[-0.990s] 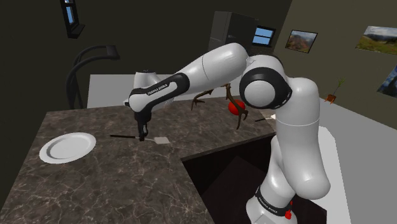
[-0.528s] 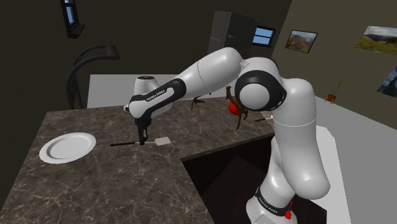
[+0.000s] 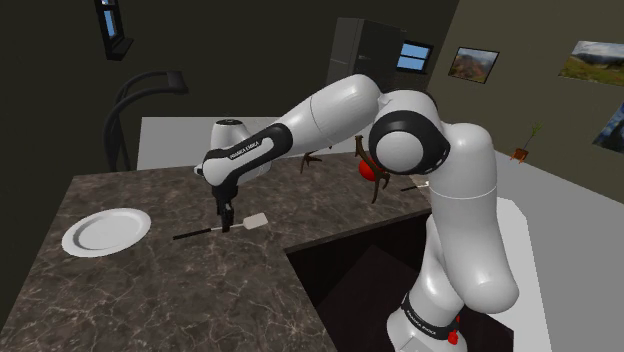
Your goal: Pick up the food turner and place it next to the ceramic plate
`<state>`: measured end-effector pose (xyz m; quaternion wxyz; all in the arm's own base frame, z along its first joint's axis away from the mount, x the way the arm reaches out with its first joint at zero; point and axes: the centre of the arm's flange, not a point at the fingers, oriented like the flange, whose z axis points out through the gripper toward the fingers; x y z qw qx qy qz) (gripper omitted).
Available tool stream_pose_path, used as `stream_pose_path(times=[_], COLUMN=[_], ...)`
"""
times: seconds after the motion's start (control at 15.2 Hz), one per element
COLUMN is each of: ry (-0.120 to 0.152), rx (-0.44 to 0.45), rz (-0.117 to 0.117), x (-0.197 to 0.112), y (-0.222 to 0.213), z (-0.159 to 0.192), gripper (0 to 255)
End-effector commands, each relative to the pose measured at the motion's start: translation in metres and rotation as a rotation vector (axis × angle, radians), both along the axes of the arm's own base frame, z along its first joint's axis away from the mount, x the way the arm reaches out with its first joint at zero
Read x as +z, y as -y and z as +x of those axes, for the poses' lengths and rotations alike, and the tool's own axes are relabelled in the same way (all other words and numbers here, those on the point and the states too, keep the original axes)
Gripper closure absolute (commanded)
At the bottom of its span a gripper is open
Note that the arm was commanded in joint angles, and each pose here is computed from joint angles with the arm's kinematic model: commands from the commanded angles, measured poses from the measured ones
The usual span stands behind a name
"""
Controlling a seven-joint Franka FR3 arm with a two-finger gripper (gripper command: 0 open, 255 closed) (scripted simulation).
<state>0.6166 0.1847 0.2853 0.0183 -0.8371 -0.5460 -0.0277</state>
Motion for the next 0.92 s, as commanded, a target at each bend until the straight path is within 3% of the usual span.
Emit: stream_pose_path(times=[0.0,0.07,0.33,0.86], ry=[0.000,0.000,0.000,0.000], rx=[0.000,0.000,0.000,0.000], rz=[0.000,0.000,0.000,0.000], x=[0.000,0.000,0.050,0.050], y=[0.000,0.000,0.003,0.003], z=[0.000,0.000,-0.001,-0.001], gripper=[0,0,0,0])
